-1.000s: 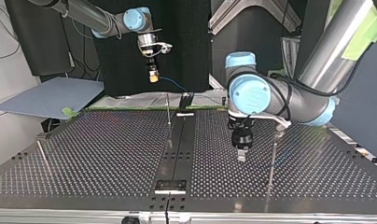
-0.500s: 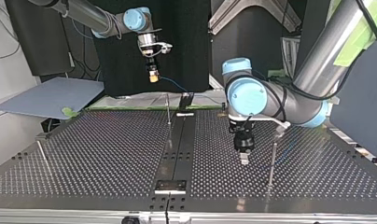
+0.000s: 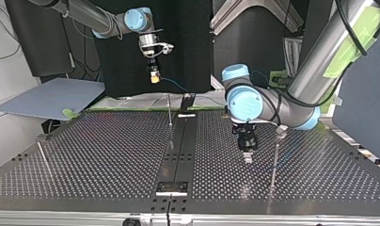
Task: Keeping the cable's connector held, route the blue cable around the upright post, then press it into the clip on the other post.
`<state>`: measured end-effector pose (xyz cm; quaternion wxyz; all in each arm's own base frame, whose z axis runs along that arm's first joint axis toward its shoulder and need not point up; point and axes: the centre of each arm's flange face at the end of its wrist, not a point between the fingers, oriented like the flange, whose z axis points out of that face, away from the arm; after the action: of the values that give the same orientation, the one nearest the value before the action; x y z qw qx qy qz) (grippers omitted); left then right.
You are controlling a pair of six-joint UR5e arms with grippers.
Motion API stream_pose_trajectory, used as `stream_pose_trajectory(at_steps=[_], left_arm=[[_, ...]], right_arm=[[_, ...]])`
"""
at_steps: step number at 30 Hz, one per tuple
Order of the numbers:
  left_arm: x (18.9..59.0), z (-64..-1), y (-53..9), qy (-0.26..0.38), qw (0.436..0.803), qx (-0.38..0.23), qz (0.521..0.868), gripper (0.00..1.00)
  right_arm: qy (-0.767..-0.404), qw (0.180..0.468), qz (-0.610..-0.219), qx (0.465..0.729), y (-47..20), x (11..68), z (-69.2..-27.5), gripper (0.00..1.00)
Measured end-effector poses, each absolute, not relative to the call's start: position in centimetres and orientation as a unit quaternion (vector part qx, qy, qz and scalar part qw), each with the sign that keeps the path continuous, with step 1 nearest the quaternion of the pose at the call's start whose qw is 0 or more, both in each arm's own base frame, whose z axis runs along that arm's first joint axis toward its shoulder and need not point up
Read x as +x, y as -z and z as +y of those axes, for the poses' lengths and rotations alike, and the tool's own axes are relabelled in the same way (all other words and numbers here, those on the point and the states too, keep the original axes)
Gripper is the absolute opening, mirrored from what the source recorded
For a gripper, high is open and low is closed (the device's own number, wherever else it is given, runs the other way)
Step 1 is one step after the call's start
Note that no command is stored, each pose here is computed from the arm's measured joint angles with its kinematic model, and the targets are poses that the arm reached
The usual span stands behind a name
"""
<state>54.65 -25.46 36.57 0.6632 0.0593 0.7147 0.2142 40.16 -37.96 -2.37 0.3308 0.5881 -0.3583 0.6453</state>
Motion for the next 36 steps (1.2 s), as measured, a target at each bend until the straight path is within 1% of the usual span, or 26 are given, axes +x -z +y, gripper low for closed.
stream_pose_trajectory(at_steps=[9,16,25,36], left_arm=[[54.9,-26.1,-37.0,-0.23,0.674,0.077,0.698,1.0],[55.0,-26.2,-37.2,-0.242,0.679,0.074,0.689,1.0],[55.2,-25.9,-37.1,-0.249,0.676,0.069,0.69,1.0],[55.7,-27.0,-33.4,-0.255,0.652,0.09,0.708,1.0]], right_arm=[[-0.645,0.331,-0.358,0.589,2.4,40.2,-37.9,0.0],[-0.645,0.331,-0.358,0.588,2.4,40.2,-37.9,0.0],[-0.648,0.329,-0.357,0.587,2.3,40.2,-38.0,0.0],[-0.647,0.328,-0.357,0.589,2.4,40.2,-37.9,0.0]])
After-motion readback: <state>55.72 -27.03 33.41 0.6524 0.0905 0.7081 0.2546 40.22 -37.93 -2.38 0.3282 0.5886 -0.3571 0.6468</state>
